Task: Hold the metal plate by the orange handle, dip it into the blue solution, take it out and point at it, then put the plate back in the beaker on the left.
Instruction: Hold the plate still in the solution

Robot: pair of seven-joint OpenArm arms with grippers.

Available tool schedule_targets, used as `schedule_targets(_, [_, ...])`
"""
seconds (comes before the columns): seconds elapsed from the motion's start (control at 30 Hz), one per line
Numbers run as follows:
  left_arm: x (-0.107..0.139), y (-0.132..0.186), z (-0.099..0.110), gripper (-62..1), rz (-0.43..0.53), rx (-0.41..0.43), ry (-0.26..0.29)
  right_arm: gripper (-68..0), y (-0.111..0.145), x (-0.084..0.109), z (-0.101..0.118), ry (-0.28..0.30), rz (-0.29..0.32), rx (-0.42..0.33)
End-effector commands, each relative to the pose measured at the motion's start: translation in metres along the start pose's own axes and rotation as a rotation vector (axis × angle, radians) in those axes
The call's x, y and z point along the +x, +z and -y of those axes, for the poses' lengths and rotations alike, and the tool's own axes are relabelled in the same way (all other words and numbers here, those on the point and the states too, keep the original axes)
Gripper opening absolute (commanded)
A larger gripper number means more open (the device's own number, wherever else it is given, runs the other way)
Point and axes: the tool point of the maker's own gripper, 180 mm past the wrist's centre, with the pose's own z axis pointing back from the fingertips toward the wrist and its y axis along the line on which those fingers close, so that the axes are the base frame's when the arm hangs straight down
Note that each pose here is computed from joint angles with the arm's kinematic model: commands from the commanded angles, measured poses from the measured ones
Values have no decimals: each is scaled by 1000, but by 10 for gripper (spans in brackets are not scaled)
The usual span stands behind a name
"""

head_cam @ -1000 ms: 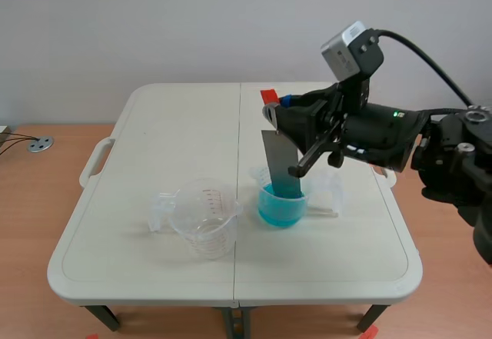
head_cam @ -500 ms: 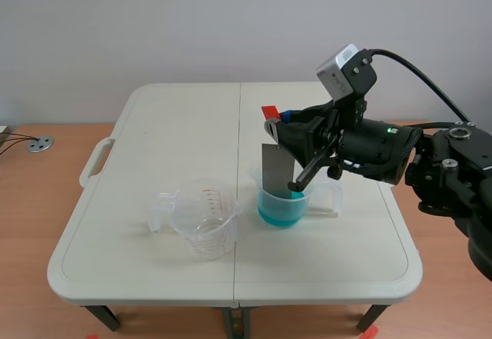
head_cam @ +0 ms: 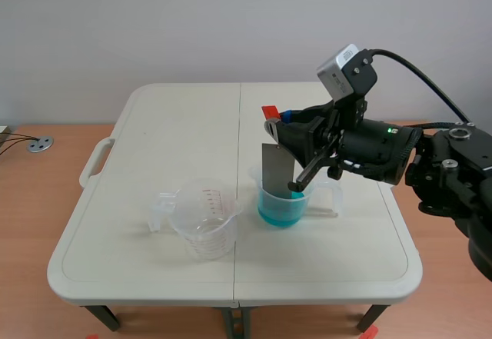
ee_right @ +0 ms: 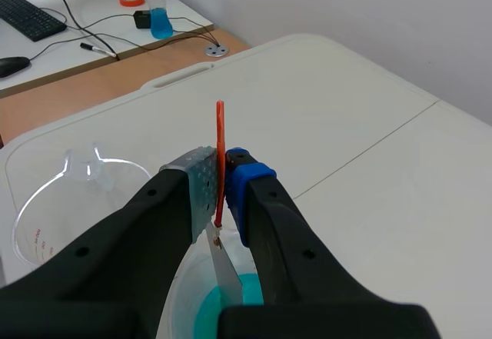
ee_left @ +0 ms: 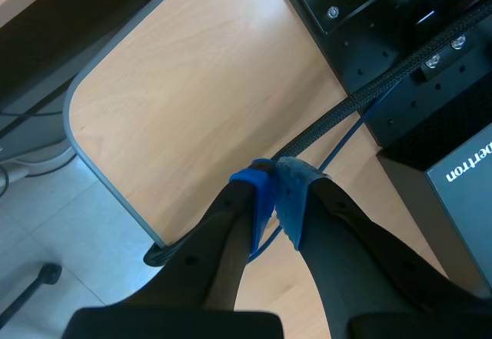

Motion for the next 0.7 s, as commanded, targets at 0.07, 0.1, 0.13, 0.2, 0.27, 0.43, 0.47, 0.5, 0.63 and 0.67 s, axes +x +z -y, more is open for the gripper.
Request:
schedule_targets(0.07, [1, 3, 2, -582, 10, -2, 6, -663, -1, 15, 5, 23, 39, 3])
schedule_targets(0.1, [1, 3, 2, -582, 10, -2, 6, -663, -1, 16, 5, 22, 42, 3])
schedule_targets(0.13, [1, 3, 2, -582, 10, -2, 6, -662, -1, 16, 5, 22, 45, 3])
schedule_targets(0.2, [1, 3, 2, -582, 10, -2, 6, -663, -1, 16, 5, 22, 46, 3])
schedule_targets(0.27, [1, 3, 2, -582, 10, -2, 6, -662, -1, 16, 5, 22, 46, 3])
schedule_targets(0.43, [1, 2, 2, -582, 11, -2, 6, -663, -1, 18, 5, 23, 53, 3])
schedule_targets(0.47, [1, 2, 2, -582, 11, -2, 6, -663, -1, 18, 5, 23, 53, 3])
schedule_targets(0.5, [1, 2, 2, -582, 11, -2, 6, -663, -1, 18, 5, 23, 53, 3])
schedule_targets(0.63, [1, 2, 2, -582, 11, -2, 6, -663, -1, 18, 5, 23, 53, 3])
schedule_targets(0.67, [1, 2, 2, -582, 11, -2, 6, -663, -1, 18, 5, 23, 53, 3])
